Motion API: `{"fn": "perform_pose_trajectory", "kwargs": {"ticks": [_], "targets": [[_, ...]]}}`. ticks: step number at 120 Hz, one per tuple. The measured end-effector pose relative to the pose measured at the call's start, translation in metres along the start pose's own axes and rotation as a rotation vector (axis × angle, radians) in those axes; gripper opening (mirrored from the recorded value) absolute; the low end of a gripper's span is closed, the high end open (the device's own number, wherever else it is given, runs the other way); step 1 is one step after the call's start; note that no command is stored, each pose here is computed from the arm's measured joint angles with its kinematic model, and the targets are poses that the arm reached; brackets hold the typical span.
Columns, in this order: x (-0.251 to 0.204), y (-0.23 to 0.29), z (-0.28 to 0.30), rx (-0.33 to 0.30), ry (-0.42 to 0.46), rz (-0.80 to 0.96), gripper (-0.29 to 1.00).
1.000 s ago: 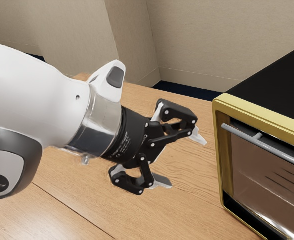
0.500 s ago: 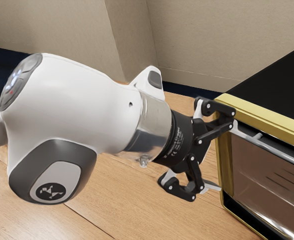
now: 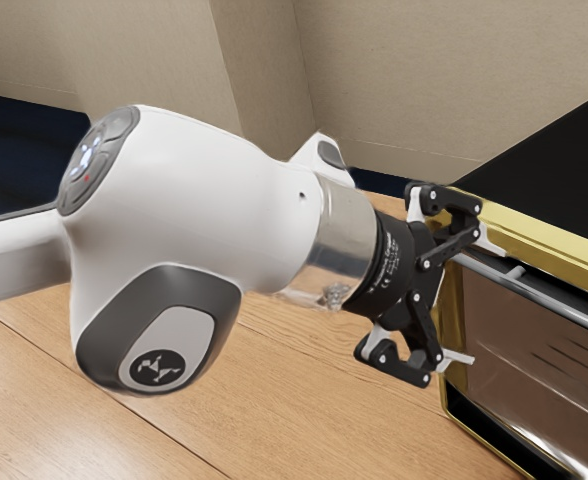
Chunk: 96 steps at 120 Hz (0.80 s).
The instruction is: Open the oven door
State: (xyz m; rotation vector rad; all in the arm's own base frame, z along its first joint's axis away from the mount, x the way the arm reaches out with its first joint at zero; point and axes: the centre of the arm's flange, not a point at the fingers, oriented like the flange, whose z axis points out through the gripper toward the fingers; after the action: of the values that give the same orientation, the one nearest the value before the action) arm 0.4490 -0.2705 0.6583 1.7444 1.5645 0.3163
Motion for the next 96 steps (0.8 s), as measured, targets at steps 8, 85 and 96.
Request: {"fn": "perform_pose_trajectory", "kwargs": {"ticks": [8,85,96], "targets": [[0.002,-0.002,0.003,0.007,-0.001,-0.016,0.7],[0.064,-0.106,-0.013,0.063,0.068,-0.058,0.7],[0.069,-0.14,-0.028,0.043,0.087,-0.076,0.7]]}}
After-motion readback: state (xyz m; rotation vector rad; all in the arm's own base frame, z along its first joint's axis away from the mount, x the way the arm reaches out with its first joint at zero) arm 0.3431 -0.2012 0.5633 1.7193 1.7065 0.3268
